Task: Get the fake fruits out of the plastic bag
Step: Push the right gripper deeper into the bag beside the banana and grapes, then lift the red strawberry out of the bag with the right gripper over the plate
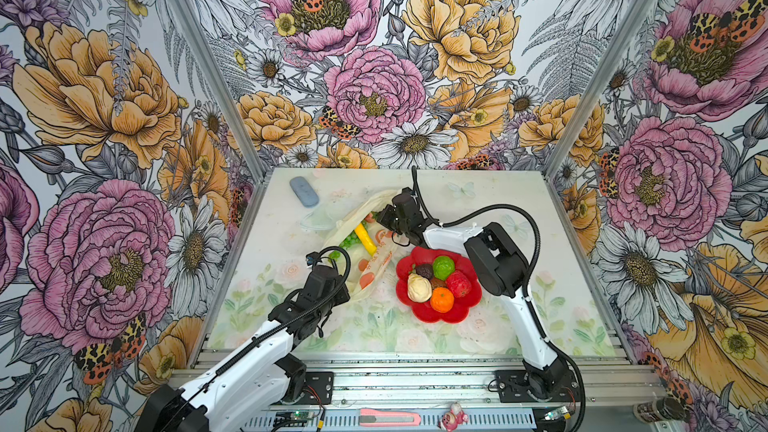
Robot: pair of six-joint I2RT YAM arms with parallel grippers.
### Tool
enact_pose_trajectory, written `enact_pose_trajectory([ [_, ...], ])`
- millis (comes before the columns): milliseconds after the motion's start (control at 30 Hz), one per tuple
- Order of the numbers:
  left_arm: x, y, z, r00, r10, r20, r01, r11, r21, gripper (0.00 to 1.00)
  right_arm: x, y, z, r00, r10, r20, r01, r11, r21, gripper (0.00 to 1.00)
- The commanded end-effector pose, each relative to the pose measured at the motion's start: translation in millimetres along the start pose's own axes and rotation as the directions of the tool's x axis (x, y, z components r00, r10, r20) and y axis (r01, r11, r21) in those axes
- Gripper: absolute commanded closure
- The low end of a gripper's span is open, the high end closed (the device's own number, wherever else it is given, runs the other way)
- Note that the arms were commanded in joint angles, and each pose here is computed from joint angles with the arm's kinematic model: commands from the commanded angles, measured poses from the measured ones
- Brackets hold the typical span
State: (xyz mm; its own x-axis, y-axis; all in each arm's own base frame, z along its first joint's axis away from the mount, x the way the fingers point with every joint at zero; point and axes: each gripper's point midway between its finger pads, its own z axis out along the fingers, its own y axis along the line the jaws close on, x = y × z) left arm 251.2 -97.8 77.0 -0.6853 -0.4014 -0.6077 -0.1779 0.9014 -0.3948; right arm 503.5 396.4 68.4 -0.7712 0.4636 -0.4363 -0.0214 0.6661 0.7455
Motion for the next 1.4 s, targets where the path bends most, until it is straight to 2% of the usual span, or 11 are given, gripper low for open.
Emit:
enact_pose_trajectory([
  [0, -22, -19, -1, 0.999, 0.003, 0.045, -0.006, 0.998, 0.062, 1.0, -9, 43, -25, 0.998, -0.061, 0.019, 0.063, 0.993, -0.096, 1.0],
  [300, -43, -21, 10, 0.999, 0.012, 0.051, -0.015, 0.998, 0.068, 1.0, 10, 56, -48, 0.99, -0.14, -0.008, 0.138, 0.983, -0.118, 1.0],
  [500, -51, -25, 15, 0.999, 0.017, 0.052, -0.021, 0.997, 0.077, 1.0, 22, 54, -60, 0.975, -0.223, -0.024, 0.22, 0.971, -0.091, 1.0],
  [700, -56, -27, 16, 0.998, 0.016, 0.059, -0.021, 0.996, 0.082, 1.0, 47, 35, -62, 0.952, -0.298, -0.076, 0.296, 0.955, -0.034, 0.99],
  [933, -59, -17, 13, 0.998, 0.009, 0.065, -0.013, 0.998, 0.061, 1.0, 58, 11, -62, 0.953, -0.281, -0.112, 0.284, 0.959, 0.009, 0.98],
  [1133, -60, -13, 10, 0.998, 0.007, 0.065, -0.011, 0.998, 0.054, 1.0, 67, 21, -71, 0.932, -0.342, -0.123, 0.343, 0.939, -0.011, 0.98],
  [1367, -61, -8, 14, 0.998, 0.01, 0.063, -0.011, 1.0, 0.021, 1.0, 58, 51, -113, 0.913, -0.4, -0.074, 0.394, 0.915, -0.082, 0.99],
])
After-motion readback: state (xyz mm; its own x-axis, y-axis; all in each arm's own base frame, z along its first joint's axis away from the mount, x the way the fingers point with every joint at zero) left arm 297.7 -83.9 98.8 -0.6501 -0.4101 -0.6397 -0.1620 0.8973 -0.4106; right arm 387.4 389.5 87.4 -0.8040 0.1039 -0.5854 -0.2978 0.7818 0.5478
